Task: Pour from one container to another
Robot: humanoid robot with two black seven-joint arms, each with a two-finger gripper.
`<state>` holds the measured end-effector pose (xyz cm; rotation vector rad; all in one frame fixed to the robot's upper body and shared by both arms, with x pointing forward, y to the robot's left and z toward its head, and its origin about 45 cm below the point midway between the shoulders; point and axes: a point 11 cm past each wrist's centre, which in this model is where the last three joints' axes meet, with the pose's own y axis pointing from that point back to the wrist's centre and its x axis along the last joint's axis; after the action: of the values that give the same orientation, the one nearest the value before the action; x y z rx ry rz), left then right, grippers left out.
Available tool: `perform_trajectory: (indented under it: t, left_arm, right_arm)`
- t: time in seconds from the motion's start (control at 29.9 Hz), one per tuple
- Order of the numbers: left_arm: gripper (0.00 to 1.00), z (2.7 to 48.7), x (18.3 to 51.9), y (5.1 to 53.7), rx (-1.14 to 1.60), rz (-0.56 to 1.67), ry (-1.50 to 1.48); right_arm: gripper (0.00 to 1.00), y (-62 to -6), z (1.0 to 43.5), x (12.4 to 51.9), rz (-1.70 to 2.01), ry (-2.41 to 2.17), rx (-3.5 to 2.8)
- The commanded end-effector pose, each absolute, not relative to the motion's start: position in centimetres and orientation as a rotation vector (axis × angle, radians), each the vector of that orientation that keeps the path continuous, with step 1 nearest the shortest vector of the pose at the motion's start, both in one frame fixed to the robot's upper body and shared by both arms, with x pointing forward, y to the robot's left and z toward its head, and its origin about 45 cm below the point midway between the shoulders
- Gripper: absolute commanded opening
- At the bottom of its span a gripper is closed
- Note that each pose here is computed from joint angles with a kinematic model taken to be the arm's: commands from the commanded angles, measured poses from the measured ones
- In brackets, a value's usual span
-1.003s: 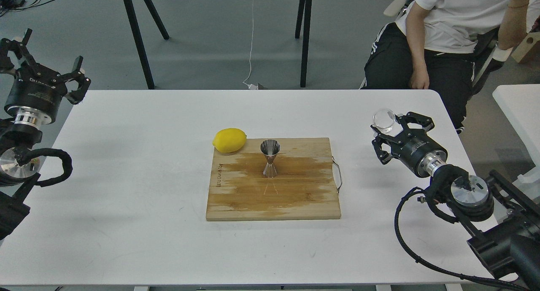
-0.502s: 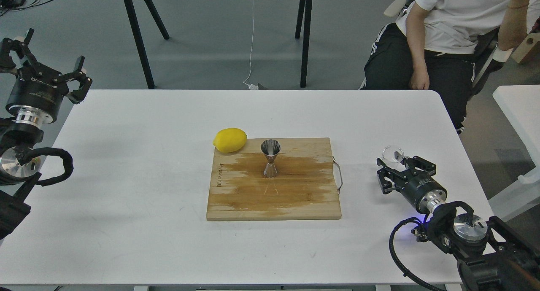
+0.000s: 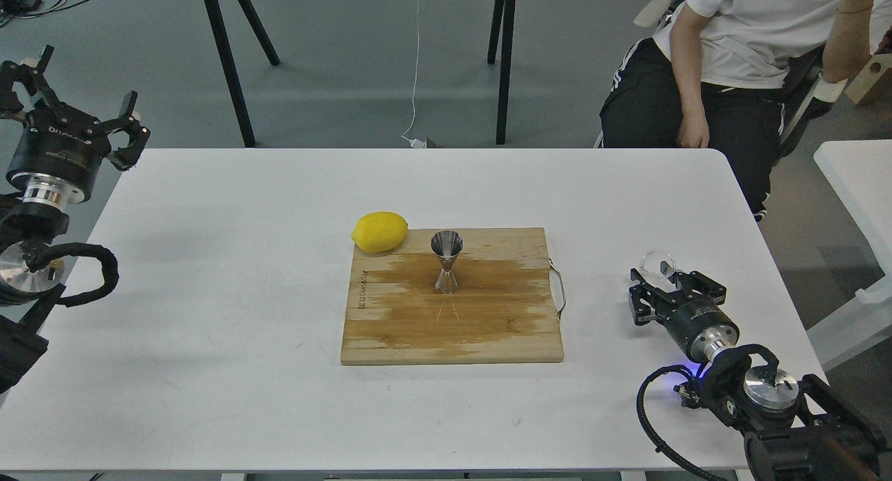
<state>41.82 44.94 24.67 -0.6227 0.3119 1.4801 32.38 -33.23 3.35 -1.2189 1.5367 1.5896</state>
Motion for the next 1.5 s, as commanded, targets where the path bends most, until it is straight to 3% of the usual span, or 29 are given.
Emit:
perform_trajectory:
  t: [0.0,0.13,0.2,0.37,0.5,0.54,0.64,1.1,1.47]
  left_arm:
    - [1.0,24.7,41.8,44.9,-0.623,1.48,0.312]
    - [1.0,24.6,41.9,44.7,-0.625,1.477,0.316]
    - [1.0,24.6,41.9,44.7,-0.625,1.477,0.316]
    - [1.0,24.6,41.9,44.8,-0.624,1.48,0.314]
    - [1.0,24.6,41.9,44.8,-0.625,1.479,0.316]
    - [1.0,24.6,41.9,44.7,-0.626,1.477,0.317]
    - [1.0,24.5,41.9,44.6,-0.626,1.479,0.318]
    - [1.0,24.7,41.9,44.7,-0.626,1.476,0.315]
    - [1.0,24.8,41.9,44.8,-0.627,1.475,0.311]
  right_arm:
    - [0.66,-33.3,3.3,32.4,1.587,1.538,-1.215]
    - [0.77,-33.3,3.3,32.4,1.586,1.54,-1.213]
    - [0.75,-33.3,3.3,32.3,1.583,1.537,-1.216]
    - [0.36,-33.3,3.3,32.2,1.582,1.537,-1.213]
    - [0.35,-33.6,3.4,32.5,1.568,1.534,-1.186]
    - [0.39,-33.6,3.2,32.4,1.57,1.537,-1.173]
    - [0.63,-33.7,2.5,32.0,1.585,1.563,-1.141]
    - [0.94,-33.3,2.7,32.3,1.578,1.546,-1.144]
    - [0.97,-34.5,7.3,33.7,1.368,1.38,-1.353]
